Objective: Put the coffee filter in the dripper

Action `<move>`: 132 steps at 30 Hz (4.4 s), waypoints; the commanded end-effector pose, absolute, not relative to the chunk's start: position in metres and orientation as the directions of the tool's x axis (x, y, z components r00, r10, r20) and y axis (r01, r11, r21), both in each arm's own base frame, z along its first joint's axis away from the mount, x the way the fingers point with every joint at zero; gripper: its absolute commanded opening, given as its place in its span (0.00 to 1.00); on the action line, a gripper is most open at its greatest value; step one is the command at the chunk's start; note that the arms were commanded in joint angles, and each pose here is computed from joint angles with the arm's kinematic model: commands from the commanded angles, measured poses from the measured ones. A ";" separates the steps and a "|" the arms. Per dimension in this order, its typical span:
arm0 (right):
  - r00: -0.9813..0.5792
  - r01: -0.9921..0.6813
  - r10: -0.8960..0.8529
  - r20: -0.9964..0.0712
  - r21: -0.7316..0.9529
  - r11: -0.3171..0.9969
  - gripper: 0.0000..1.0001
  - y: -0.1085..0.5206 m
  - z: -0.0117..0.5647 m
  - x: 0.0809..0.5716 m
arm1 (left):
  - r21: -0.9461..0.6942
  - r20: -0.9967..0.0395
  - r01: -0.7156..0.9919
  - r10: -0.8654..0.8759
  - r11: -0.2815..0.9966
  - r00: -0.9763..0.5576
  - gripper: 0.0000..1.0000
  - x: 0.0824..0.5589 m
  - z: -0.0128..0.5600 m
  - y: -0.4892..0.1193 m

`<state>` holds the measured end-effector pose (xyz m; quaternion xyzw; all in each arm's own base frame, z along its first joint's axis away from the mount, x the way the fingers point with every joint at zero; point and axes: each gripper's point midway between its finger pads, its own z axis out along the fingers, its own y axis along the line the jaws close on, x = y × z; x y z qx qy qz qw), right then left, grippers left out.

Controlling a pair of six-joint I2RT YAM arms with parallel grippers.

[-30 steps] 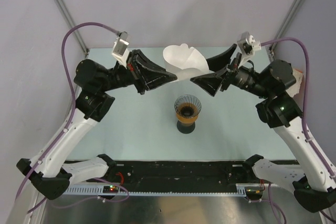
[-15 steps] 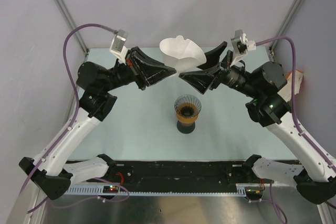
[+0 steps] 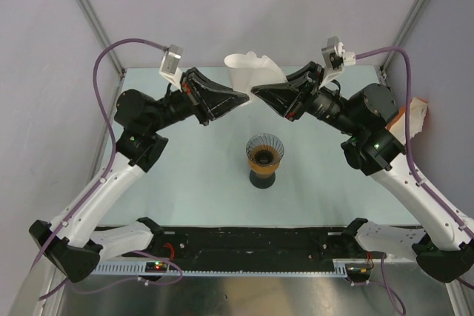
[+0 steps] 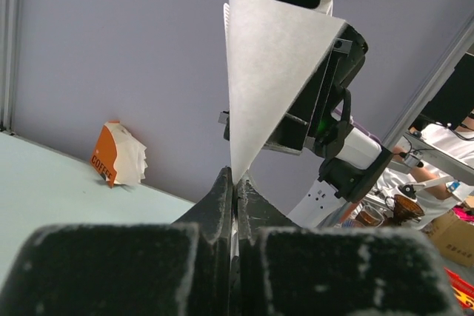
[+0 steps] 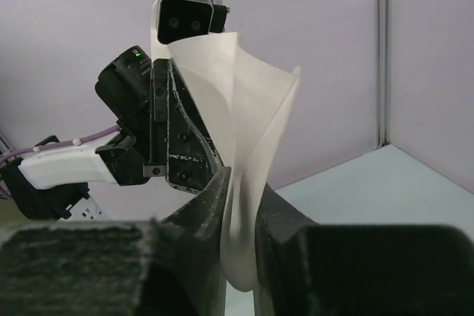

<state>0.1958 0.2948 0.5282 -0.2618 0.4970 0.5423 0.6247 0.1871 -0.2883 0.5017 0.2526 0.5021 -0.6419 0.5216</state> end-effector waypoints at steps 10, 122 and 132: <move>-0.076 -0.962 0.402 -0.912 0.173 0.213 0.00 0.281 0.535 0.179 | -0.268 -0.874 0.963 -0.429 0.030 -0.230 0.45 0.169 0.521 -0.275; -0.107 -0.979 0.336 -0.936 0.158 0.127 0.02 0.262 0.531 0.165 | -0.336 -0.860 0.940 -0.387 -0.062 -0.333 0.00 0.164 0.506 -0.287; -0.048 -0.987 0.238 -0.970 0.083 0.140 0.00 0.255 0.511 0.158 | -0.236 -0.917 0.972 -0.334 0.012 -0.218 0.75 0.163 0.492 -0.273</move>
